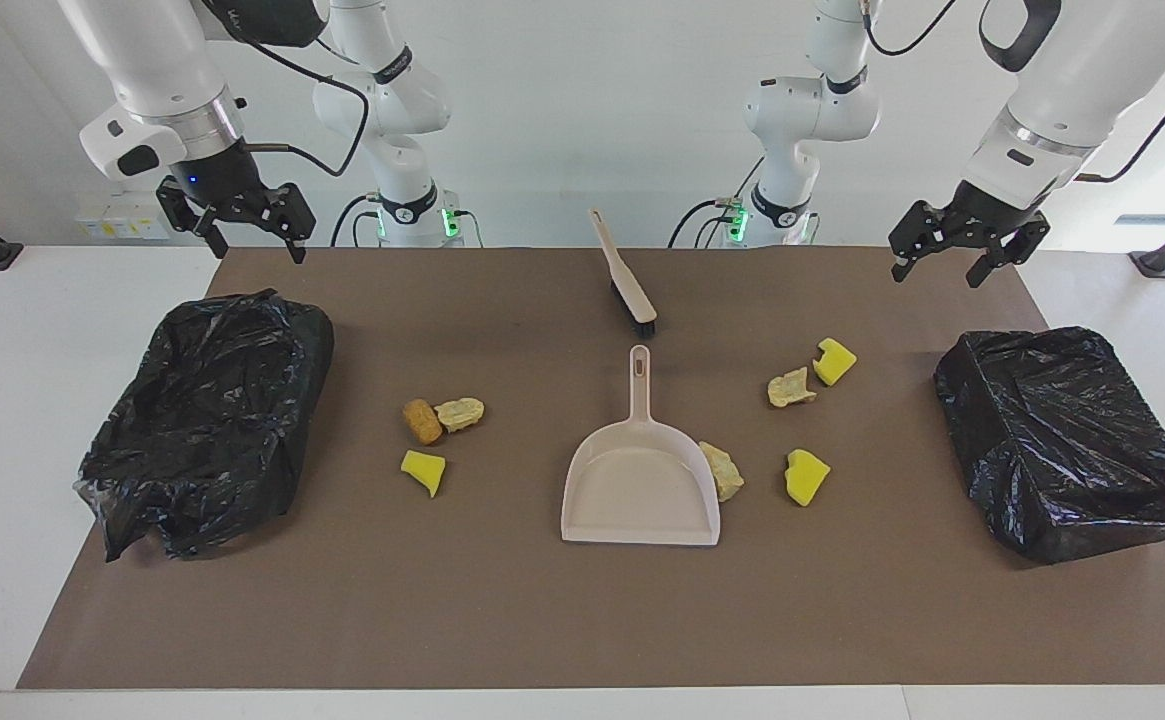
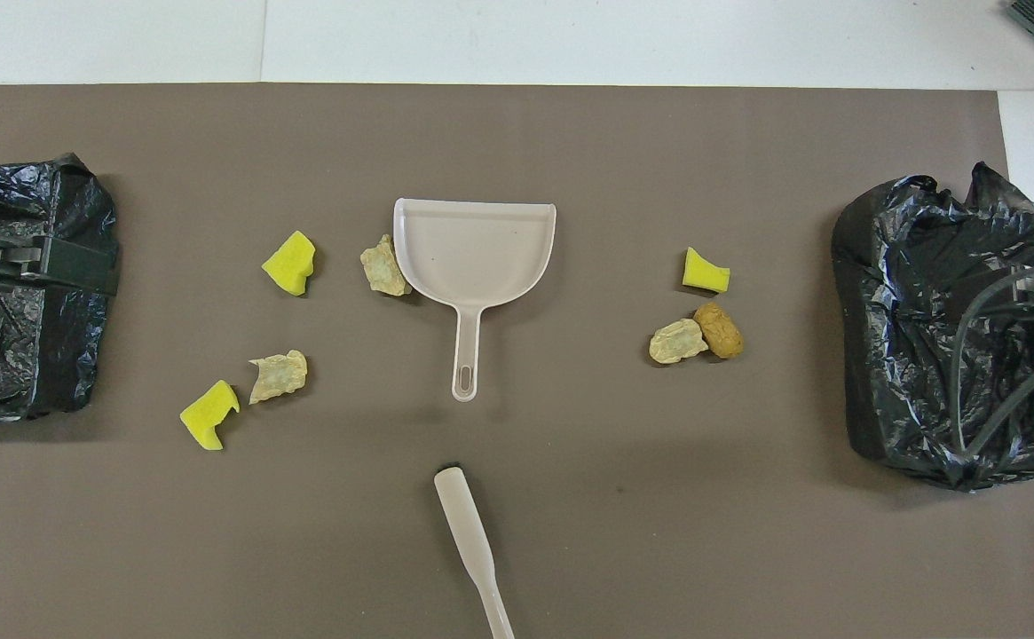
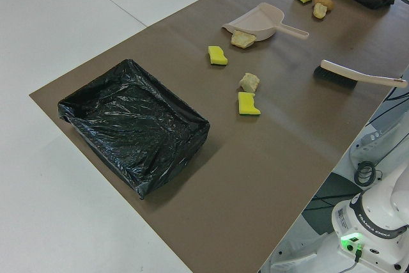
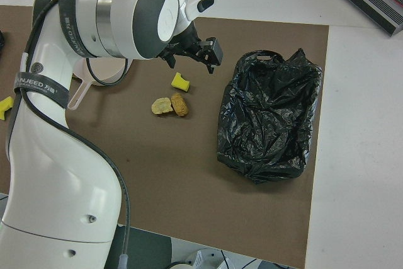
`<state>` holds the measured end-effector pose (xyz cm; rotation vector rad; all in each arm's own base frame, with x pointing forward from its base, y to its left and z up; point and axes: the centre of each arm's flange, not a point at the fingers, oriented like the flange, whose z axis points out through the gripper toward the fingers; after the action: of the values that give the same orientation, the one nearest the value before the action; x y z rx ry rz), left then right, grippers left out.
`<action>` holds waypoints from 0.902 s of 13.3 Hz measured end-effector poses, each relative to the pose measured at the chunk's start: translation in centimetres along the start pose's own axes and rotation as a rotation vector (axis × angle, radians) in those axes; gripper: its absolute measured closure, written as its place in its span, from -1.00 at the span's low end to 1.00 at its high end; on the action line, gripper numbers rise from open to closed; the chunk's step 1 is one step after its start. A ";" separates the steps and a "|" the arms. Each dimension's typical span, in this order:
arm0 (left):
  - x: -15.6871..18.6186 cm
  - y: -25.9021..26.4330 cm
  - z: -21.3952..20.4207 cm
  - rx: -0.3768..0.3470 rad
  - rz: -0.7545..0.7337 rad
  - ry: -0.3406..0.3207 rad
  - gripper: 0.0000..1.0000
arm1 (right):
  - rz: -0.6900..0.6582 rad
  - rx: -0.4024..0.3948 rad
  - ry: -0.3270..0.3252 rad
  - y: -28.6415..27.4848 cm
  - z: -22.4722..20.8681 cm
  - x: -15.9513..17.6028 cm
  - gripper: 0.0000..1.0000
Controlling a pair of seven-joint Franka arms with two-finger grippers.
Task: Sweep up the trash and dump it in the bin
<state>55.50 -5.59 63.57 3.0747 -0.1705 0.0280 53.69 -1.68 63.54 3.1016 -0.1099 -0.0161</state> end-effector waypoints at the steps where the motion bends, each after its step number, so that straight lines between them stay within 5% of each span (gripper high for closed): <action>1: 0.0 0.0 0.0 0.000 0.000 0.000 -1.00 | 0.000 0.000 0.000 0.0 0.0 0.0 -1.00; 12: 0.0 0.0 0.0 0.000 0.000 0.000 -1.00 | -0.028 0.007 -0.005 -1.4 1.9 0.2 -1.00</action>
<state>55.50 -5.59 63.57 3.0747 -0.1706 0.0279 53.96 -0.38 61.63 3.1105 -0.0665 -0.0242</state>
